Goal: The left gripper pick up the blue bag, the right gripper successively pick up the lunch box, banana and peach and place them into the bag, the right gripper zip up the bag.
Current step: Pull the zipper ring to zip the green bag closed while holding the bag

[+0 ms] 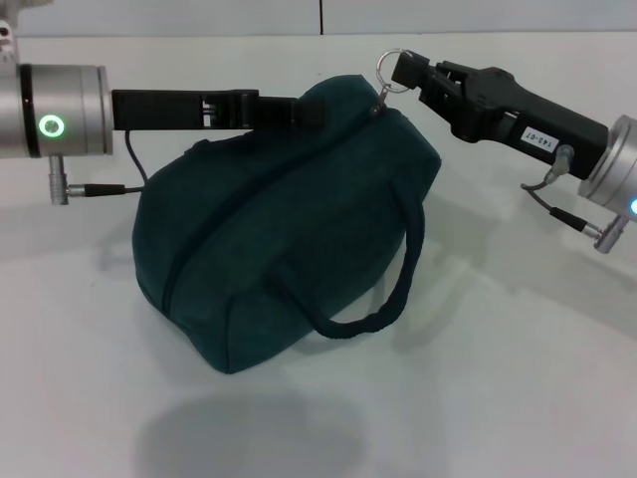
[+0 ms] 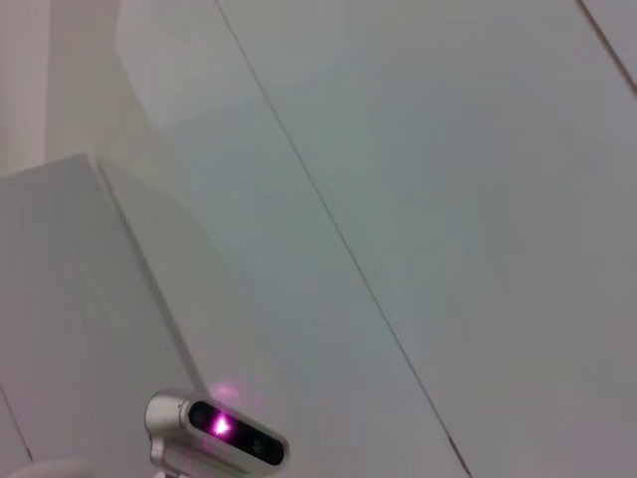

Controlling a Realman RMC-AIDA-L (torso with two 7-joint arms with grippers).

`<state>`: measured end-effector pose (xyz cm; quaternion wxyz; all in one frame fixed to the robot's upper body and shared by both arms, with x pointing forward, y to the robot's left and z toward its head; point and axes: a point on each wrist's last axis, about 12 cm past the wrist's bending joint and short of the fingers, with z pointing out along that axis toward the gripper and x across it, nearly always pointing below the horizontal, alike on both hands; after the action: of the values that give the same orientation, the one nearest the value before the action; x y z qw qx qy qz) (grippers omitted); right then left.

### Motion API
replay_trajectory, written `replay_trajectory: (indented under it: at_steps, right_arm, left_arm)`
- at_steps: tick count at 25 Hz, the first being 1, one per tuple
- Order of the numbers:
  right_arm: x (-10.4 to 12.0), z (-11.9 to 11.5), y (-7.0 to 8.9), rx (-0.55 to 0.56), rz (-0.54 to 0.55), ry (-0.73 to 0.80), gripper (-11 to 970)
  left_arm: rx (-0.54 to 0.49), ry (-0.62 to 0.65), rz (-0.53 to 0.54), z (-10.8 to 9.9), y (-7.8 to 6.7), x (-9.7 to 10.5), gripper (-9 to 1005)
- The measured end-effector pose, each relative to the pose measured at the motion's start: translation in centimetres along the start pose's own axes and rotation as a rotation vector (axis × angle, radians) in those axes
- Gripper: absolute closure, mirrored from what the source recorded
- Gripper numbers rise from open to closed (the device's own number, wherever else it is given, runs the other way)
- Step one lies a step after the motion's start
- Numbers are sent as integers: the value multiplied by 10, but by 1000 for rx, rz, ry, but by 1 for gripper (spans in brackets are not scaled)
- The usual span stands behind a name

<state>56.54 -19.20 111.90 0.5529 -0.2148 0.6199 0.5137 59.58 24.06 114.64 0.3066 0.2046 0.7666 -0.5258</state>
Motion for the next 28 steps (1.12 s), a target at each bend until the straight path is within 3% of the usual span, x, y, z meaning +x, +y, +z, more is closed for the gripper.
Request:
replay_trajectory:
  at_steps: [6,15,28]
  right_arm:
    - [1,-6,-3,13,31,-24,943]
    - [8,-25,-7,20,160,-69,944]
    - [19,-45,-8,35,323,-120,943]
  left_arm:
    - [26,9,41,7,-4,2,880]
    - [59,-2,60,10,-7,5,935]
    - [127,-12,113,11,-14,11,935]
